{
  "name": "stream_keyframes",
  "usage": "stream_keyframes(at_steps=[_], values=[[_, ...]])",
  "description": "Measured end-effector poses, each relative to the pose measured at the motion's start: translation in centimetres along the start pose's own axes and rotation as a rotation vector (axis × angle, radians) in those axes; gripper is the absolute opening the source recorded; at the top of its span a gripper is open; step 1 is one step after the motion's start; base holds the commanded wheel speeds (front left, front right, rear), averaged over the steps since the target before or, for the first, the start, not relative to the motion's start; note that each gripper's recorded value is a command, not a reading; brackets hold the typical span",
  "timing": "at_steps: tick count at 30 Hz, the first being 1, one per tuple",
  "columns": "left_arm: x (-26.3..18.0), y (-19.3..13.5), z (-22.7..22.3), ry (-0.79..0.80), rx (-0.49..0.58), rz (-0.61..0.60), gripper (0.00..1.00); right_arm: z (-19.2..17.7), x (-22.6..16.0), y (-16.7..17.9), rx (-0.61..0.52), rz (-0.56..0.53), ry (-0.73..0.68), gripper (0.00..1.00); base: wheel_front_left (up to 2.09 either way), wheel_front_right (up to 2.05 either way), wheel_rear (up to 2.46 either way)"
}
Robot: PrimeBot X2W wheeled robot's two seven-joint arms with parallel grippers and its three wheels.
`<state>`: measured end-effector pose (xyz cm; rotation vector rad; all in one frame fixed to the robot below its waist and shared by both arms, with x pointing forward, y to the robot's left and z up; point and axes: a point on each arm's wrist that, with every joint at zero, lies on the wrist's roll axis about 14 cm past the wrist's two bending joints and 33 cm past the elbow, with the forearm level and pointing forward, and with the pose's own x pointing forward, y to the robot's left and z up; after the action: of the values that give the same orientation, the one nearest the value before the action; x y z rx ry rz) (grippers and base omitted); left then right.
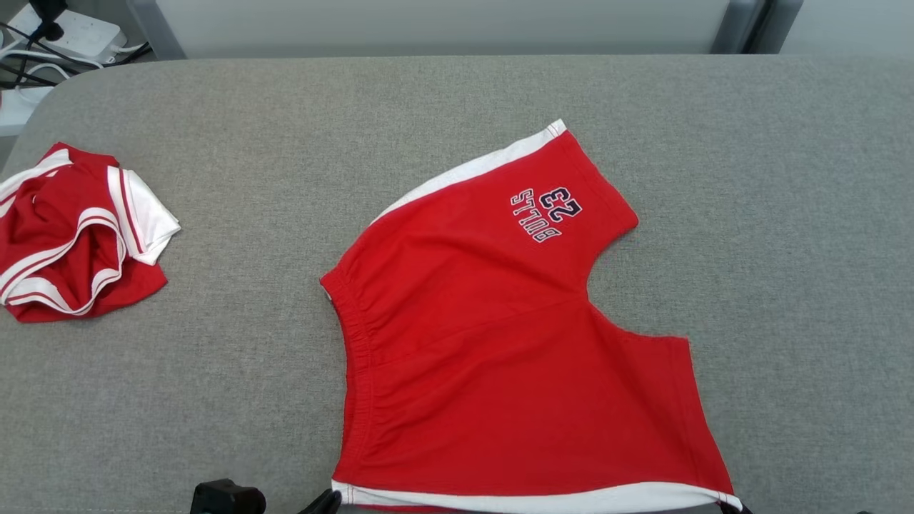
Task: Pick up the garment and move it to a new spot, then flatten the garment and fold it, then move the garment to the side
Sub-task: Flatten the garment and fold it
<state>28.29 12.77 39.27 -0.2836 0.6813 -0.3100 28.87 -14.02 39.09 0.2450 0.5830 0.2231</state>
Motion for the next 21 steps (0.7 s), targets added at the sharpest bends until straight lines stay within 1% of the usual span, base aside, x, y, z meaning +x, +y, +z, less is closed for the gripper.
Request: stream_keyframes(at_steps=[2, 5, 7, 10, 11, 13, 14, 18, 21], values=[[-0.5, -0.1, 0.3, 0.000, -0.003, 0.002, 0.00, 0.3, -0.5, 0.4, -0.003, 0.005, -0.005, 0.00, 0.00, 0.00, 0.00], [-0.5, -0.5, 1.2, -0.008, -0.002, -0.009, 0.00, 2.1, -0.4, 0.2, -0.031, 0.002, -0.046, 0.00, 0.00, 0.00, 0.00], [-0.4, -0.6, 1.9, -0.020, 0.001, -0.014, 0.00, 4.1, 0.4, 0.1, -0.072, 0.011, -0.087, 0.00, 0.00, 0.00, 0.00], [0.3, -0.7, 4.1, -0.061, 0.013, -0.027, 0.00, 8.6, 2.3, 0.5, -0.133, 0.043, -0.190, 0.00, 0.00, 0.00, 0.00], [0.3, -0.7, 4.1, -0.061, 0.013, -0.027, 0.00, 8.6, 2.3, 0.5, -0.133, 0.043, -0.190, 0.00, 0.00, 0.00, 0.00], [0.9, -0.7, 5.8, -0.095, 0.017, -0.036, 0.00, 11.4, 3.7, 1.1, -0.183, 0.075, -0.246, 0.00, 0.00, 0.00, 0.00], [1.2, -0.8, 6.7, -0.117, 0.013, -0.041, 0.00, 12.3, 4.6, 1.3, -0.210, 0.087, -0.248, 0.00, 0.00, 0.00, 0.00], [2.7, -1.7, 9.8, -0.206, -0.089, -0.104, 0.00, 15.3, 8.2, 2.6, -0.294, 0.153, -0.257, 0.00, 0.00, 0.00, 0.00], [3.9, -0.7, 11.0, -0.237, -0.123, -0.097, 0.00, 17.8, 11.1, 3.3, -0.339, 0.184, -0.268, 0.00, 0.00, 0.00, 0.00]])
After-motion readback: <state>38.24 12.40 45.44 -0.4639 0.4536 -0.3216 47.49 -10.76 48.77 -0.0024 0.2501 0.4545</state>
